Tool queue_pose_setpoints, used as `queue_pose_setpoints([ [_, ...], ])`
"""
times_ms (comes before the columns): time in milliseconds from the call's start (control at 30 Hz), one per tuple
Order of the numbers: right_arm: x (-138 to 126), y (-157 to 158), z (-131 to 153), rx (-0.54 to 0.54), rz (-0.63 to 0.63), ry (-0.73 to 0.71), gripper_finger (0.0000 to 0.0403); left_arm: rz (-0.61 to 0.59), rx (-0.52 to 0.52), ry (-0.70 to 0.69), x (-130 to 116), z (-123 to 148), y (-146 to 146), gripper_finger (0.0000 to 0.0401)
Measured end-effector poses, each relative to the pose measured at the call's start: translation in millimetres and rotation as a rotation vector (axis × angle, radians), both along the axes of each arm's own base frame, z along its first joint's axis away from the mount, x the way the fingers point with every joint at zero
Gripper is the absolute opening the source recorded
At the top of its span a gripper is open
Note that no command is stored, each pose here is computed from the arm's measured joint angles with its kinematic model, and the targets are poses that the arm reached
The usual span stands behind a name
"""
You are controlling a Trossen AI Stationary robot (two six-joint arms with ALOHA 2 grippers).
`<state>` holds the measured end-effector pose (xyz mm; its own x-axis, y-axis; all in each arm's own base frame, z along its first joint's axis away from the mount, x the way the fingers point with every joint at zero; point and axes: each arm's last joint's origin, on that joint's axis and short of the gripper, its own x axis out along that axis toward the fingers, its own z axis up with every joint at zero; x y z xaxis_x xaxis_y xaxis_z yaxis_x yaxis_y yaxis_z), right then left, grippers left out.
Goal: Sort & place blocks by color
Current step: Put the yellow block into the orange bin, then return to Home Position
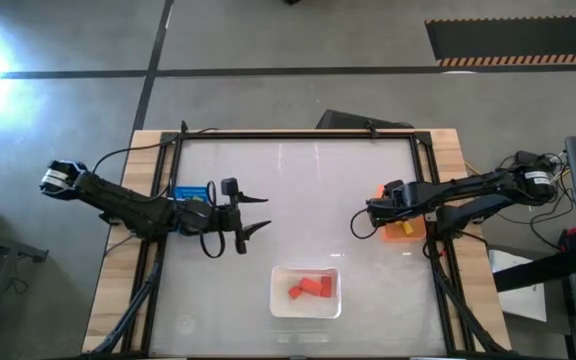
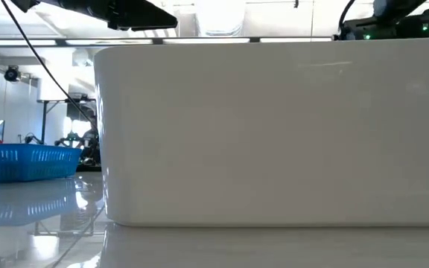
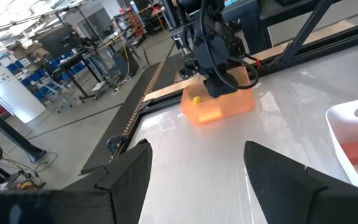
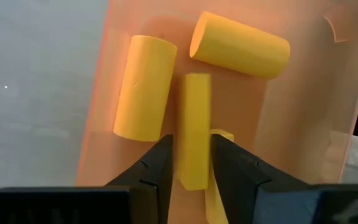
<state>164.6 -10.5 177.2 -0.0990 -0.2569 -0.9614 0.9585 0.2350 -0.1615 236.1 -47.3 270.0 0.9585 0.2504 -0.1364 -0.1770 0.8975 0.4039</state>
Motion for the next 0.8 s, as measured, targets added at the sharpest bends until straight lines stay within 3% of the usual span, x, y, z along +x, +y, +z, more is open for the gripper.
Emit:
queue_pose_setpoints([
  [300,-1.2,0.0,3.0,0.001,0.017,-0.014,0.0133,0.003,-0.023,-0.006,0.0,0.0,0.0,0.0238],
  [500,4.0,0.0,23.6,-0.001,0.044,-0.109,0.0144,0.007,-0.046,-0.012,0.1,-0.1,0.0,0.0238],
  [800,26.2,3.5,61.2,-0.188,0.229,-0.271,0.0115,0.014,-0.100,-0.026,0.0,0.0,0.0,0.0238],
])
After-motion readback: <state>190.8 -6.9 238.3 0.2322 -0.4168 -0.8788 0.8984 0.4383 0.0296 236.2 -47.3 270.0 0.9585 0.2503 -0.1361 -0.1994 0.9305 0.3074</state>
